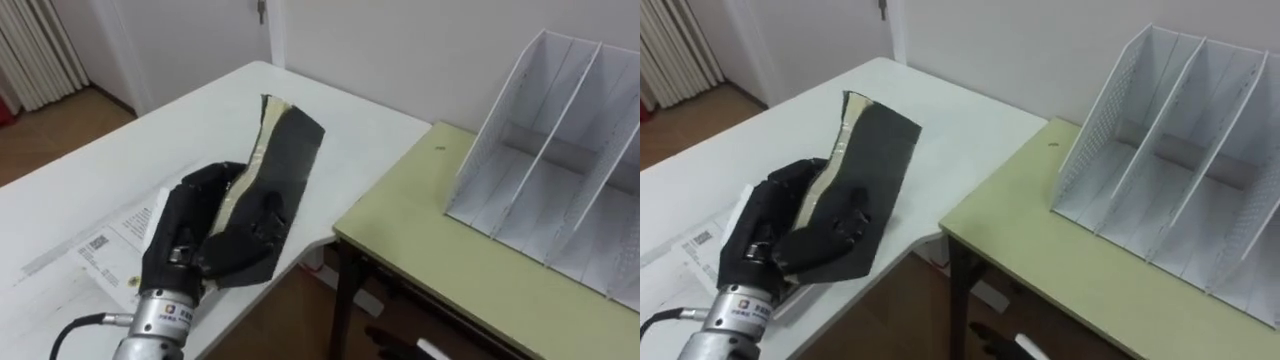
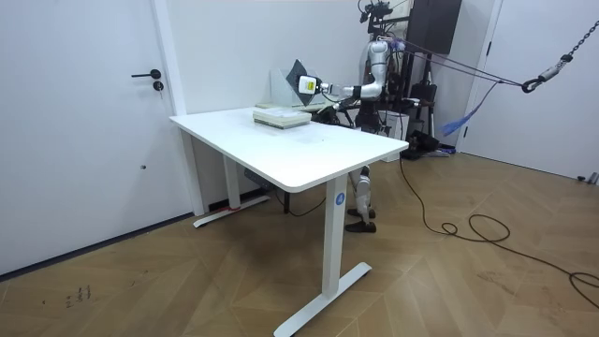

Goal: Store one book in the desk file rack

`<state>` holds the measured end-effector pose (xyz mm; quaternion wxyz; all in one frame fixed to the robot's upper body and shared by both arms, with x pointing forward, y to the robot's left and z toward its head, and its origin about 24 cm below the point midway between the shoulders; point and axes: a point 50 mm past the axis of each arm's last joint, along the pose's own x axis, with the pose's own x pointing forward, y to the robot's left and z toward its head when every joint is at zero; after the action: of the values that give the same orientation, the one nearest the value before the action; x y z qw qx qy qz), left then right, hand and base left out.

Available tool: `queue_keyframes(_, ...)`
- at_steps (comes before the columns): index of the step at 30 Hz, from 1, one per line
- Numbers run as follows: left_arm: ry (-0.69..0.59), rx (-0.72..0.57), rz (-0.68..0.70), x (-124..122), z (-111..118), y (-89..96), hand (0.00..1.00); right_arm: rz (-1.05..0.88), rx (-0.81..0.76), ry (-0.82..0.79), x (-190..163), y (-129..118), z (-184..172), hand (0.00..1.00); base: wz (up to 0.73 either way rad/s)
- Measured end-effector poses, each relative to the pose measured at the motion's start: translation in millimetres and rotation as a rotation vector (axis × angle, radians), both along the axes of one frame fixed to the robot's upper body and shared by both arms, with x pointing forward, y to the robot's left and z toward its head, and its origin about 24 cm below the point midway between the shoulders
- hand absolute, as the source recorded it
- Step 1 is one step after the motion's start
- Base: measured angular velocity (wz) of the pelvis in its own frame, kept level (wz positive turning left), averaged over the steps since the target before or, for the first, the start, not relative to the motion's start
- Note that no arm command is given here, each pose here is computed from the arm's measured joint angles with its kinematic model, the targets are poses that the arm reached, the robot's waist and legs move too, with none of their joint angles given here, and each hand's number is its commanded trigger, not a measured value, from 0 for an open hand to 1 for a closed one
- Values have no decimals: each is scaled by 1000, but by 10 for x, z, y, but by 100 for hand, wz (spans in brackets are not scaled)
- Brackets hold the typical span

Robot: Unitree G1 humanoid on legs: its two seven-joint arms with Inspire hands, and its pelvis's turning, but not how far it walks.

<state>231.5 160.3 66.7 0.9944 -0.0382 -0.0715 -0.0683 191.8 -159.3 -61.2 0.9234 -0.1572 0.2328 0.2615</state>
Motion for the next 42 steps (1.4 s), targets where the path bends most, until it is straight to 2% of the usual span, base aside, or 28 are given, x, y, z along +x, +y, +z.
queue_keyframes(4,-28,-13,-79,-2,58,35,100,-32,137,-64,106,-65,219,0,-1)
queue_keyframes(8,-36,-66,-77,3,81,122,100,-71,231,-129,182,-191,411,0,-1)
queue_keyframes(16,-23,-317,-199,-21,87,227,100,-81,530,-216,265,-264,763,0,-4)
queue_keyframes(20,-19,-340,-282,-33,88,212,100,-65,625,-241,278,-273,879,0,0)
queue_keyframes(25,26,-343,-380,-53,36,190,100,-107,819,-241,282,-357,956,0,0)
queue_keyframes(32,117,-354,-459,-72,-61,179,100,-65,962,-196,264,-349,979,0,-2)
queue_keyframes(35,121,-383,-513,-83,-51,159,100,-23,1024,-157,247,-268,967,0,-7)
queue_keyframes(40,156,-343,-651,-60,-68,76,100,72,1159,-83,213,-81,960,0,-6)
queue_keyframes(42,170,-330,-683,-67,-82,72,100,97,1168,-67,208,-53,962,0,-4)
